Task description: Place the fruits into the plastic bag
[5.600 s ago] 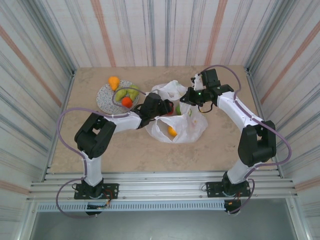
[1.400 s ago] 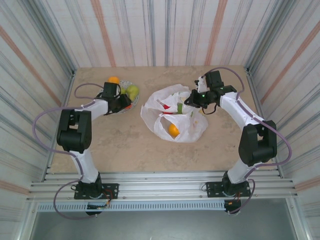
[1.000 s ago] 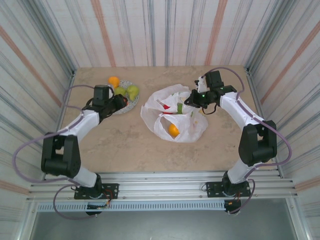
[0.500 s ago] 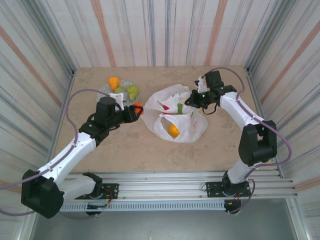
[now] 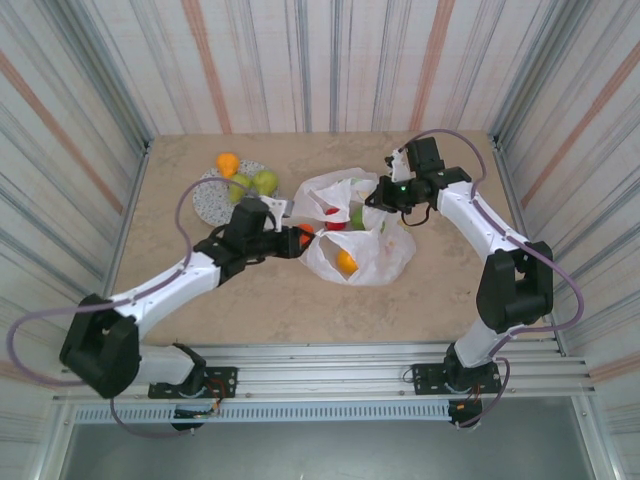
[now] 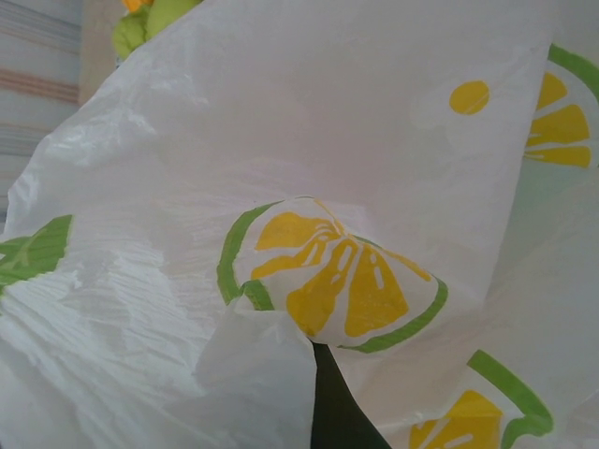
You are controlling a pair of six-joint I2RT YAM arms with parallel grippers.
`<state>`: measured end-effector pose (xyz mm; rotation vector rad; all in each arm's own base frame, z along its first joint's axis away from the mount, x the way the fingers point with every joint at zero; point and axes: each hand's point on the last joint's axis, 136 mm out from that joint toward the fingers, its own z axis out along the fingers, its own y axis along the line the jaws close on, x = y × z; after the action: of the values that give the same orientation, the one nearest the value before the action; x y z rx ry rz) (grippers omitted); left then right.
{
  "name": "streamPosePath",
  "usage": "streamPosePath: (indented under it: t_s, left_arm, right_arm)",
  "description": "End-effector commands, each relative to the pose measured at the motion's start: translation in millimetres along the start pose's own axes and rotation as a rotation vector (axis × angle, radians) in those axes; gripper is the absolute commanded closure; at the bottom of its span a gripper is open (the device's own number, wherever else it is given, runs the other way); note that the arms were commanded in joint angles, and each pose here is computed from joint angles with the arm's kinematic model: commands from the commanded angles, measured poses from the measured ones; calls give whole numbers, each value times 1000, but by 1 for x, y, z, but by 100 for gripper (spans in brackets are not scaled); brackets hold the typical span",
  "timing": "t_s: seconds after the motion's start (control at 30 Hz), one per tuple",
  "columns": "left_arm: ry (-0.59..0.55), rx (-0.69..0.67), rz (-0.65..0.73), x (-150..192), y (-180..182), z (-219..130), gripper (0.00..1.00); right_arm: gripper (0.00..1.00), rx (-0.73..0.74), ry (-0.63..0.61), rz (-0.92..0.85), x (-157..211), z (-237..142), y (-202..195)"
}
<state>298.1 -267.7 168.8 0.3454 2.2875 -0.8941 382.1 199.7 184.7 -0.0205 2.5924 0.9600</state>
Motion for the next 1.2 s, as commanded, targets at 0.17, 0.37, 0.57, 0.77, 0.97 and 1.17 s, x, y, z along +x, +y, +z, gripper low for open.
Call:
streamPosePath:
  t_s: [0.17,0.37,0.57,0.77,0.97,1.17]
  left_arm:
    - [29,188,149,4,-81,57,43]
    - [4,162,128,2,-96,99,42]
    - [-4,146,128,-3,-95,125,40]
    - [-16,52,83,1,-75,146,38]
    - [-2,58,50,3,-75,163,35]
    - [12,51,49,9,-72,165,28]
  right_arm:
    - [100,-37,-4,7,-4,-5,12]
    - [100,-83,6,36,-5,-8,11]
    - [100,-155,-5,62,-11,-18,18]
    - [100,-203,-13,98,-12,-16,20]
    - [100,-222,-17,118,-13,-14,19]
    - [100,-216,-38,125,-18,-16,16]
